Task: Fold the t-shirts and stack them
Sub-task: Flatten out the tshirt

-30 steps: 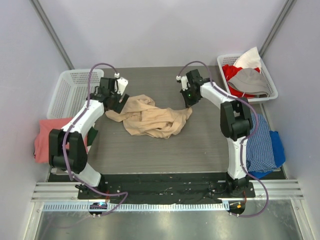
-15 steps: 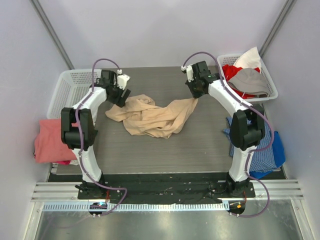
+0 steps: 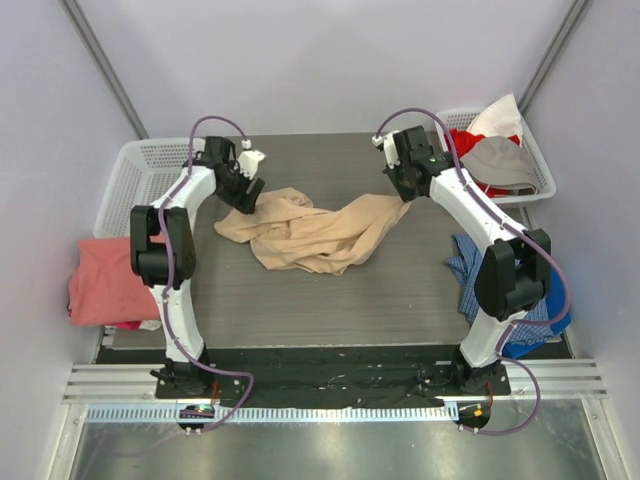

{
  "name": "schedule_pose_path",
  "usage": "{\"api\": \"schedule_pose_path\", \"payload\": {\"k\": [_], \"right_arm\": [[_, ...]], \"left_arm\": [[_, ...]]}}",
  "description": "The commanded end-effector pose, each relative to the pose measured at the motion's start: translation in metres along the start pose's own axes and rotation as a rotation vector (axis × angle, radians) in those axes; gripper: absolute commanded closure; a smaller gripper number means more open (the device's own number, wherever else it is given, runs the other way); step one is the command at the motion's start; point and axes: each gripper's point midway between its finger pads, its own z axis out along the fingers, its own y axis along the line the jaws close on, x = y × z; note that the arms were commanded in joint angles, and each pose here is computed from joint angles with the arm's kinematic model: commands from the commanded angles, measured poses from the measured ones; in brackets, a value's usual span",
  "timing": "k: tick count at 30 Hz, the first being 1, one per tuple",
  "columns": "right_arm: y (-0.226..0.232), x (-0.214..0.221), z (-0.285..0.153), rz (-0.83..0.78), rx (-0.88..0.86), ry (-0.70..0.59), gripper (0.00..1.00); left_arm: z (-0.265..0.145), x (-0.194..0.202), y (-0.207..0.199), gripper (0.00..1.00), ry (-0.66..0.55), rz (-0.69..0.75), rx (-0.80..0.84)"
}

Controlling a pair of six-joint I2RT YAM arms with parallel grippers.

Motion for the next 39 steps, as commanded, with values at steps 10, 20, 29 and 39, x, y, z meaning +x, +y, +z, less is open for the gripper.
{"api": "schedule_pose_path", "payload": {"k": [10, 20, 29, 39], "right_arm": [[-0.026, -0.009, -0.030, -0.018, 0.116, -0.051, 0.99], [-0.021, 0.003, -0.028, -0.014, 0.102, -0.028, 0.99], [-0.019, 0.010, -0.023, -0.014, 0.103, -0.007, 0.99], [-0.016, 0.018, -0.021, -0.015, 0.103, 0.006, 0.99]], "left_arm": [[0.018, 0.030, -0.012, 0.33, 0.060, -0.024, 0.226], [0.015, 0.010, -0.006, 0.36, 0.010, -0.026, 0.219], [-0.005, -0.015, 0.008, 0.36, -0.073, -0.020, 0.173], [0.001, -0.021, 0.041, 0.36, -0.086, -0.057, 0.131]]}}
